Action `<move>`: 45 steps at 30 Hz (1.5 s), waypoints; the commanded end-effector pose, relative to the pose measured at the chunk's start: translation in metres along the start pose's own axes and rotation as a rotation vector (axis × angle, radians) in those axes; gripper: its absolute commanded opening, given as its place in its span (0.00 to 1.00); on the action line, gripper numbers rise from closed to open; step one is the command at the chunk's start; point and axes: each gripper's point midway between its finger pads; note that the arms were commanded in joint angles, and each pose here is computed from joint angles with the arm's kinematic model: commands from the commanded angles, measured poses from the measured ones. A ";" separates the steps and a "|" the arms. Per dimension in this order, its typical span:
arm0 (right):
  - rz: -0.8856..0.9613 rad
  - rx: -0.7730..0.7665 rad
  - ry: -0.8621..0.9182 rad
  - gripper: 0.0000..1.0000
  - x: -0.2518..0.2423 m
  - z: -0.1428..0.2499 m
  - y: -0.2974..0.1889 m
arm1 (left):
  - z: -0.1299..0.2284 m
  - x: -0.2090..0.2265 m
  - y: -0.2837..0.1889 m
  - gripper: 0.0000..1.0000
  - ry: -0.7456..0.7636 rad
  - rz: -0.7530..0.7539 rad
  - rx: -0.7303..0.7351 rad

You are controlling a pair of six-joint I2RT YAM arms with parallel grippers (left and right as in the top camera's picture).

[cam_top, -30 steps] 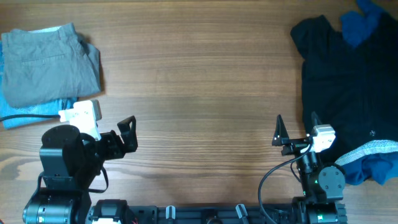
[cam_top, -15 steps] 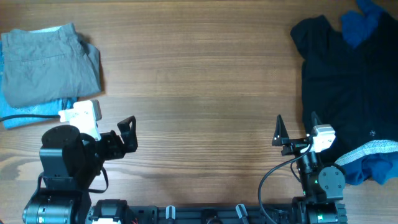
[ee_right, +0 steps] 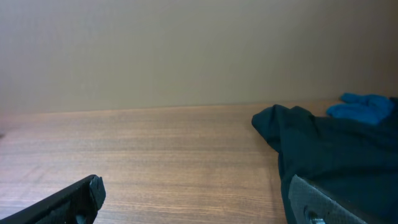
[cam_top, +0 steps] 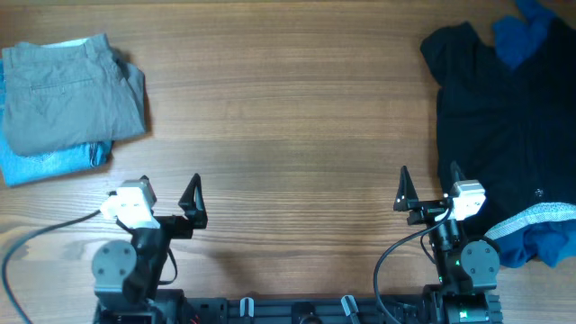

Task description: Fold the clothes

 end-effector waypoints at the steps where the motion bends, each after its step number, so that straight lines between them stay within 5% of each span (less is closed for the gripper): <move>1: -0.016 -0.016 0.017 1.00 0.003 -0.003 -0.001 | 0.004 0.006 0.008 1.00 0.002 0.048 -0.121; 6: -0.016 -0.016 0.017 1.00 0.003 -0.003 -0.001 | -0.011 0.019 0.015 1.00 0.004 0.033 -0.316; 12: -0.016 -0.016 0.018 1.00 0.003 -0.003 -0.001 | 0.030 0.046 0.027 1.00 -0.002 -0.067 -0.172; 45: -0.016 -0.016 0.017 1.00 0.003 -0.003 -0.001 | 0.030 0.044 0.027 1.00 -0.002 -0.058 -0.171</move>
Point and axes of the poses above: each gripper's point midway between its finger pads, its own y axis out along the fingers, its own x axis along the line the jaws close on, z = x × y, and after that the axes turned 12 degrees about -y, right-handed
